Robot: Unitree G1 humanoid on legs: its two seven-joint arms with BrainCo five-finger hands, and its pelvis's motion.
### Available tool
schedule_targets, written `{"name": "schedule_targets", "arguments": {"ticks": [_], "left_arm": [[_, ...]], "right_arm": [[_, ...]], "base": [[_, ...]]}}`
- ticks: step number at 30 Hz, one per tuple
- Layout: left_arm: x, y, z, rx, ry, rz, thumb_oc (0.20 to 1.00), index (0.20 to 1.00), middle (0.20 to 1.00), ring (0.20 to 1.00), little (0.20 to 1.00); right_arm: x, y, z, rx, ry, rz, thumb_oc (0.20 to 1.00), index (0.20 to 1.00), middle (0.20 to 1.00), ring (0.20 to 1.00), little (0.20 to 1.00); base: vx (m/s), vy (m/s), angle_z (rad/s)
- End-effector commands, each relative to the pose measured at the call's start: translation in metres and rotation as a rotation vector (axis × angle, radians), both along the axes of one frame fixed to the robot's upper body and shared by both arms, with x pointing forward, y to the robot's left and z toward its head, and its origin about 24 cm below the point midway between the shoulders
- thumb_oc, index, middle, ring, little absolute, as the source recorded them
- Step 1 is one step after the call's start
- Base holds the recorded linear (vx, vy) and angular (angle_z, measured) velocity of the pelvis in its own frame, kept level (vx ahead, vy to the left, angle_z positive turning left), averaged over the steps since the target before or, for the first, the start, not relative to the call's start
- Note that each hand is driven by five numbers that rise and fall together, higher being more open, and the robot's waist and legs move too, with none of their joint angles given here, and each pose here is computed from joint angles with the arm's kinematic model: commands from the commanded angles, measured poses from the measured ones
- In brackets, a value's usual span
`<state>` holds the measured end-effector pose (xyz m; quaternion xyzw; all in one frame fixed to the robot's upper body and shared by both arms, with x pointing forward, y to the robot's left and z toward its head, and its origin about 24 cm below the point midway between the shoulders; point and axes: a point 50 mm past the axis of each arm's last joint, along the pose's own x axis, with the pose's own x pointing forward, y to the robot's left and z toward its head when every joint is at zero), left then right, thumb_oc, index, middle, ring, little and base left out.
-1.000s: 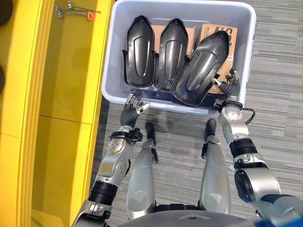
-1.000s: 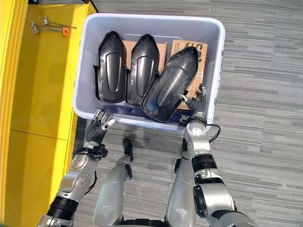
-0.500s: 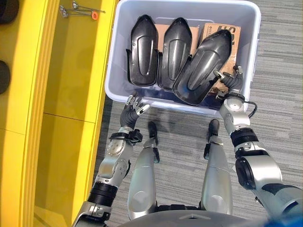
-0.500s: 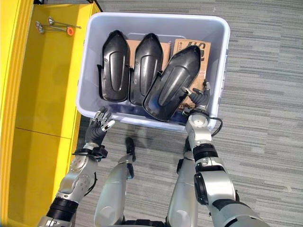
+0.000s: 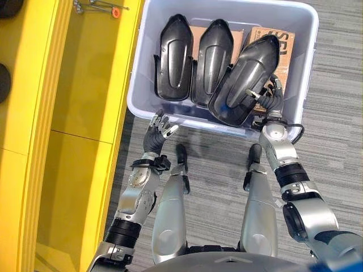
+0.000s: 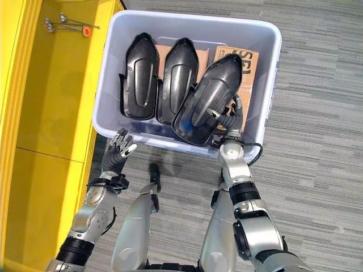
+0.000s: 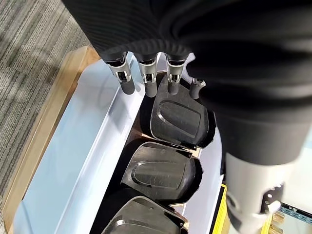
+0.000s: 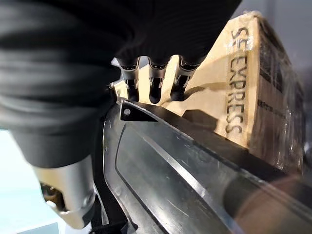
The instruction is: Move parts from the plastic box to the shelf.
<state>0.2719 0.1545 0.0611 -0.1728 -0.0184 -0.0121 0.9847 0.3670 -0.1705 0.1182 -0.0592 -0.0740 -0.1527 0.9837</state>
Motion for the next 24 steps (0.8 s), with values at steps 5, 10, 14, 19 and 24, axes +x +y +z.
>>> {"name": "schedule_targets", "arguments": {"ticks": [5, 10, 14, 19, 24], "left_arm": [[0.0, 0.016, 0.037, 0.045, -0.18, 0.068, 1.0, 1.0, 1.0, 1.0, 1.0], [0.0, 0.014, 0.035, 0.046, -0.171, 0.064, 1.0, 1.0, 1.0, 1.0, 1.0], [-0.001, 0.015, 0.033, 0.047, -0.162, 0.068, 1.0, 1.0, 1.0, 1.0, 1.0], [-0.002, 0.017, 0.033, 0.045, -0.16, 0.083, 1.0, 1.0, 1.0, 1.0, 1.0], [-0.003, 0.016, 0.033, 0.04, -0.16, 0.081, 1.0, 1.0, 1.0, 1.0, 1.0]], "right_arm": [[0.014, 0.009, 0.019, -0.054, -0.026, -0.033, 1.0, 1.0, 1.0, 1.0, 1.0], [0.023, 0.004, 0.023, -0.031, 0.004, -0.084, 1.0, 1.0, 1.0, 1.0, 1.0], [0.023, 0.001, 0.023, -0.004, 0.006, -0.102, 1.0, 1.0, 1.0, 1.0, 1.0], [0.021, -0.006, 0.025, 0.0, -0.008, -0.139, 1.0, 1.0, 1.0, 1.0, 1.0], [0.024, -0.013, 0.025, -0.033, 0.019, -0.186, 1.0, 1.0, 1.0, 1.0, 1.0]], "base": [[0.0, 0.014, 0.02], [0.0, 0.025, 0.08], [0.01, 0.011, 0.03], [0.0, 0.006, 0.0], [0.01, 0.013, 0.03]]}}
